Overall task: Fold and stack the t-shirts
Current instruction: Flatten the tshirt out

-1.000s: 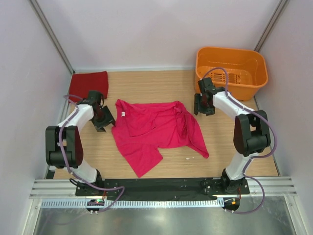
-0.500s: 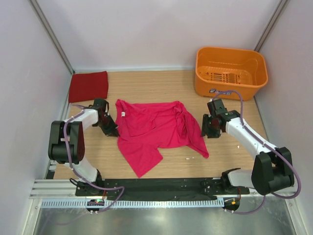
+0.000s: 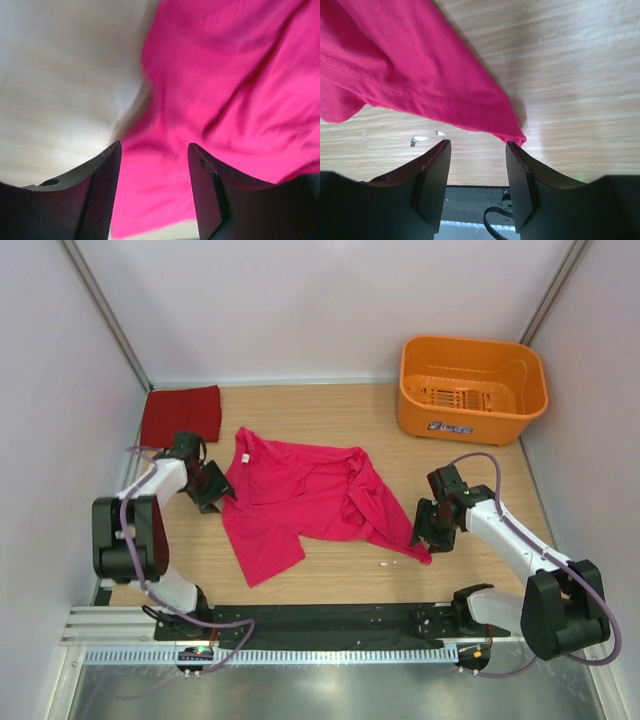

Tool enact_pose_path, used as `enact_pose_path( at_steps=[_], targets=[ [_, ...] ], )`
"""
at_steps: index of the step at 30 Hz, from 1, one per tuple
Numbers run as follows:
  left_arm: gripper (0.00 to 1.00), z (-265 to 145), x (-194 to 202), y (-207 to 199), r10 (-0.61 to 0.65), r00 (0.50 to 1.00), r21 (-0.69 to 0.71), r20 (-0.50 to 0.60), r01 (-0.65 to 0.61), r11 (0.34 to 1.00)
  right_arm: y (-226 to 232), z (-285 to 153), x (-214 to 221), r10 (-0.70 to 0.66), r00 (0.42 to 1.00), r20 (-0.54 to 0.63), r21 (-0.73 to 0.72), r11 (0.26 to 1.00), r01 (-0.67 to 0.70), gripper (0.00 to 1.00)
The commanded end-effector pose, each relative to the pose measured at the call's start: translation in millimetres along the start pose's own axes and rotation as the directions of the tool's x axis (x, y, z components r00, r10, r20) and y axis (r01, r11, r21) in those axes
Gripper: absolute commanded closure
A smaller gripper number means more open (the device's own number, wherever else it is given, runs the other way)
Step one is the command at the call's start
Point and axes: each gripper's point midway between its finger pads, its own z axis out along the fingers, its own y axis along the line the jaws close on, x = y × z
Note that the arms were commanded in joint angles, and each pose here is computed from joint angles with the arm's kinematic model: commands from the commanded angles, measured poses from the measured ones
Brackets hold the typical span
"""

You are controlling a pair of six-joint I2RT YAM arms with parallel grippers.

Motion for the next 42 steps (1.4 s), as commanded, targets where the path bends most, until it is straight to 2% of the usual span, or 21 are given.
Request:
enact_pose_path(
  at_steps=[1,3,5,7,8,12,13,19,28,32,33,36,39,40,42],
  targets=[
    [0.42,-34,34,4,-0.023,1.000,0.028,0.010,0.023,0.999,6,-5,5,0.069,0.998,-0.011,-0.025,0.997,-0.070,0.47],
    [0.43,-51,60,3,-0.027,0.999,0.063,0.031,0.025,0.998,5,-4,6,0.084,0.996,-0.008,-0.027,0.996,-0.084,0.49],
    [0.48,-61,78,1,-0.070,0.997,0.087,0.042,0.066,0.994,5,-2,6,0.088,0.996,0.001,-0.028,0.996,-0.088,0.56],
    [0.52,-71,99,-2,-0.063,0.997,0.125,0.052,0.056,0.991,3,0,10,0.094,0.995,-0.014,-0.023,0.995,-0.094,0.61],
    [0.53,-73,105,0,-0.095,0.994,0.113,0.054,0.088,0.990,-1,1,9,0.098,0.995,-0.002,-0.001,0.995,-0.098,0.60],
    [0.55,-79,126,12,-0.075,0.996,0.078,0.051,0.071,0.994,-18,-5,3,0.128,0.990,0.060,0.087,0.987,-0.133,0.57],
    [0.55,-78,133,19,-0.075,0.997,0.054,0.033,0.073,0.996,-25,-8,4,0.176,0.981,0.083,0.124,0.975,-0.186,0.54],
    [0.57,-75,134,17,-0.065,0.998,0.063,0.022,0.064,0.996,-33,8,12,0.241,0.966,0.093,0.124,0.960,-0.252,0.49],
    [0.59,-80,133,10,-0.053,0.999,0.080,0.010,0.052,0.995,-36,23,0,0.288,0.945,0.155,0.091,0.948,-0.304,0.55],
    [0.58,-81,138,13,-0.077,0.997,0.065,-0.007,0.078,0.995,-29,31,5,0.297,0.948,0.113,0.056,0.951,-0.305,0.58],
    [0.54,-81,138,14,-0.089,0.996,0.057,-0.010,0.089,0.994,-29,34,9,0.301,0.948,0.102,0.057,0.950,-0.307,0.59],
    [0.51,-80,146,26,-0.125,0.991,-0.012,-0.040,0.124,0.992,-29,37,12,0.307,0.947,0.097,0.050,0.948,-0.313,0.65],
    [0.50,-77,153,35,-0.166,0.984,-0.063,-0.060,0.163,0.985,-27,34,7,0.309,0.945,0.110,0.037,0.948,-0.315,0.80],
    [0.50,-75,156,38,-0.177,0.982,-0.073,-0.069,0.172,0.982,-26,34,7,0.309,0.945,0.106,0.041,0.948,-0.315,0.89],
    [0.50,-71,160,42,-0.189,0.979,-0.088,-0.080,0.182,0.979,-24,32,3,0.306,0.945,0.111,0.036,0.949,-0.312,0.97]
  ],
)
